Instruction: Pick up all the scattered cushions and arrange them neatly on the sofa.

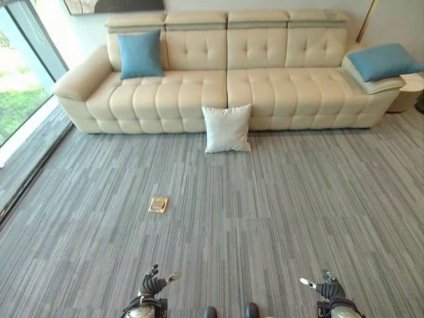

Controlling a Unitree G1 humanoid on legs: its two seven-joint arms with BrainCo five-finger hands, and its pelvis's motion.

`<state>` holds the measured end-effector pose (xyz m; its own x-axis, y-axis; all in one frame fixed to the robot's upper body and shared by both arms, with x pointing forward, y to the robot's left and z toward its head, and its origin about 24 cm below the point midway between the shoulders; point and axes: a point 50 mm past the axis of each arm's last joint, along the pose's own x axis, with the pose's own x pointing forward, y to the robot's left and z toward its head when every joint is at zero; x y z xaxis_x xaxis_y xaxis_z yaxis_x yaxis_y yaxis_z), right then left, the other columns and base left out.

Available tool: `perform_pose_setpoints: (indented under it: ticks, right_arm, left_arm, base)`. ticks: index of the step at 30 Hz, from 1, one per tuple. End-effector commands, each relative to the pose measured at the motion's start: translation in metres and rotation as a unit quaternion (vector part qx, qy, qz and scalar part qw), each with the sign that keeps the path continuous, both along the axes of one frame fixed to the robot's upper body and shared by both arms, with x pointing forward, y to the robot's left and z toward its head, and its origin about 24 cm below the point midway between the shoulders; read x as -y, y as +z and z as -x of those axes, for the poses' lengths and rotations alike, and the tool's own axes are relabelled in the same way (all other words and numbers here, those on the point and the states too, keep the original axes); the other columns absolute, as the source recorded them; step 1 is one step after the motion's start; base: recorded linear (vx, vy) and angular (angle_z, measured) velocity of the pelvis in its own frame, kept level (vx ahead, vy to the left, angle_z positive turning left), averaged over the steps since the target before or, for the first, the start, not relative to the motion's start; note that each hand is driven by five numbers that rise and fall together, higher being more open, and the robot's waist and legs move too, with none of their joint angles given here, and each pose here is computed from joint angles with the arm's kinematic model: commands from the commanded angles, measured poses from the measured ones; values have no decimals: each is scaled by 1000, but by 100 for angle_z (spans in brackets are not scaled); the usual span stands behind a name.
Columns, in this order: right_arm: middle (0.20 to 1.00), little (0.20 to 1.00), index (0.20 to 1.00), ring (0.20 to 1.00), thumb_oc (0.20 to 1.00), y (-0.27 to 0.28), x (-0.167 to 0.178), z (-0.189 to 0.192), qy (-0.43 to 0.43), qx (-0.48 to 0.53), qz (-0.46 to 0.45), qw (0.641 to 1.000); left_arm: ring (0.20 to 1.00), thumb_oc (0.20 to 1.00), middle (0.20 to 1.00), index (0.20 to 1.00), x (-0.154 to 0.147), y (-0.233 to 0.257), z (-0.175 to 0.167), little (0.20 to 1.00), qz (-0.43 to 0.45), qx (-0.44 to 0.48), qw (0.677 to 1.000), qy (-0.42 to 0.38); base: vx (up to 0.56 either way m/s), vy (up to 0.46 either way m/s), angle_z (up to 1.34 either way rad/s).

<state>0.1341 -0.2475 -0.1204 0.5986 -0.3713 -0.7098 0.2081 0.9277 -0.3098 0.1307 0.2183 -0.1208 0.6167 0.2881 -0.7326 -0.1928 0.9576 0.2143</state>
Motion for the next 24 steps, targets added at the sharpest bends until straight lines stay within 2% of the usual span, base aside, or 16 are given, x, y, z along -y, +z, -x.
perform_pose_setpoints:
  ticks: [1, 19, 24]
  right_arm:
    - [1000, 1000, 1000, 1000, 1000, 13, 4, -25, -3, 46, 1, 999]
    - [1000, 1000, 1000, 1000, 1000, 36, 8, -58, 26, 105, 18, 994]
    - [1000, 1000, 1000, 1000, 1000, 32, 15, -55, 28, 78, 41, 996]
  left_arm:
    - [1000, 1000, 1000, 1000, -11, 16, -30, 1000, -17, 54, 998, 7]
    - [1000, 1000, 1000, 1000, -15, 29, -52, 1000, -43, 88, 995, -11]
    - [1000, 1000, 1000, 1000, -14, 30, -57, 1000, -49, 89, 995, -4]
  base:
    - [34, 18, 1]
    - [48, 114, -6]
    - [333, -62, -15]
